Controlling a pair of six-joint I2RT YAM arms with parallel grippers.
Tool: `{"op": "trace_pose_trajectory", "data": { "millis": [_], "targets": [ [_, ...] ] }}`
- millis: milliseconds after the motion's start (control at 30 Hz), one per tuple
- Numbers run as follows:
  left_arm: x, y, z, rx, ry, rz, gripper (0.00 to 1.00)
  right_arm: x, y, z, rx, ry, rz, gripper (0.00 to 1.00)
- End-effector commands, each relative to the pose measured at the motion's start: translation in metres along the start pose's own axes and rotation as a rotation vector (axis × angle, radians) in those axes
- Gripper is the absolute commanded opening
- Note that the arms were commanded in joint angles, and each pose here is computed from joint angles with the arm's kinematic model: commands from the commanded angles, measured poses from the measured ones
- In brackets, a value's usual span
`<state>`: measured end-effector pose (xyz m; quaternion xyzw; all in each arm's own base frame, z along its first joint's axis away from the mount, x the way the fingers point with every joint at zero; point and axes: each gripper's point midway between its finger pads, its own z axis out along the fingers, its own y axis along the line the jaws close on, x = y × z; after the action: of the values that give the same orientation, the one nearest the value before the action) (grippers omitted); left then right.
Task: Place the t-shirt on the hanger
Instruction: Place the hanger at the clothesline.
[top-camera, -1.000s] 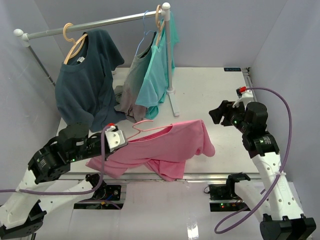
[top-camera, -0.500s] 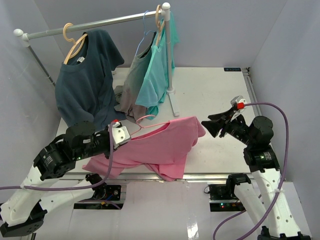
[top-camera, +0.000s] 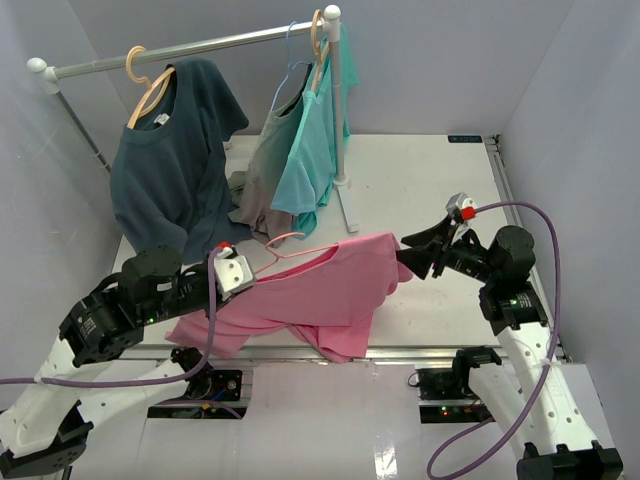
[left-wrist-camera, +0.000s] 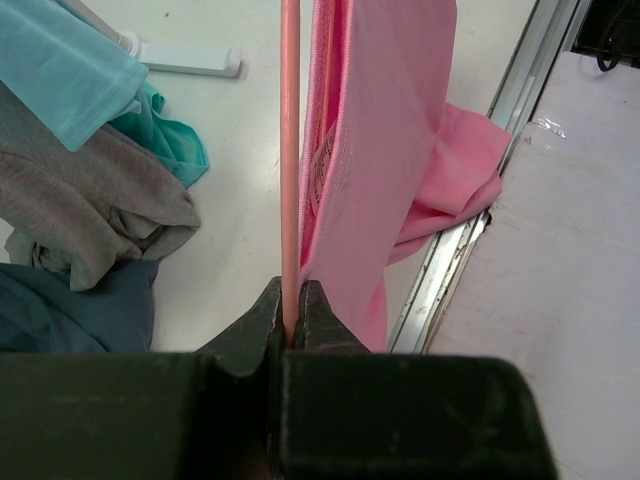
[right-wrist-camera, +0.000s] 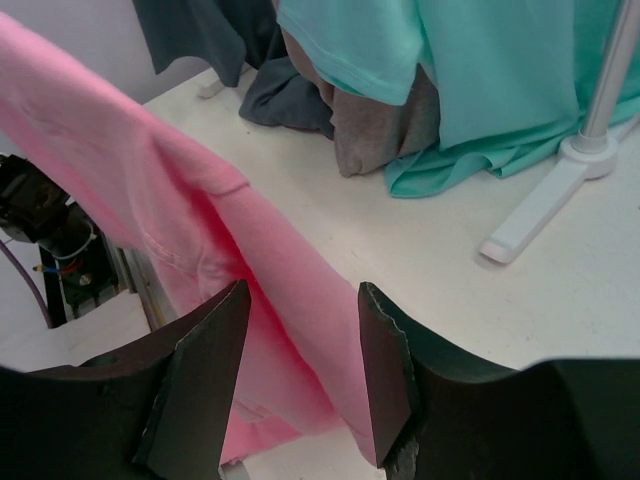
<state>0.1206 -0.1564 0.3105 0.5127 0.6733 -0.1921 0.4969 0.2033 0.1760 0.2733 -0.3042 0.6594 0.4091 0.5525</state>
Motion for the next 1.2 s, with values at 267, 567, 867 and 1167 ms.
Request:
{"op": "trace_pose_trajectory", "data": {
  "millis": [267, 567, 867, 1167],
  "targets": [
    [-0.016, 0.001, 0.006, 0.017, -0.039, 0.000, 0.00, -0.038, 0.010, 0.004, -0.070, -0.090, -0.082, 0.08],
    [0.011, 0.003, 0.023, 0.012, 0.087, -0.023, 0.00, -0.073, -0.023, 0.013, 0.083, -0.078, -0.005, 0.08],
    [-0.006, -0.015, 0.020, 0.122, 0.008, 0.010, 0.00, -0.065, -0.069, 0.026, 0.181, -0.007, 0.080, 0.08],
    [-0.014, -0.009, 0.018, 0.093, -0.029, 0.027, 0.00, -0.021, -0.077, 0.033, 0.154, 0.085, 0.154, 0.26]
  ]
}}
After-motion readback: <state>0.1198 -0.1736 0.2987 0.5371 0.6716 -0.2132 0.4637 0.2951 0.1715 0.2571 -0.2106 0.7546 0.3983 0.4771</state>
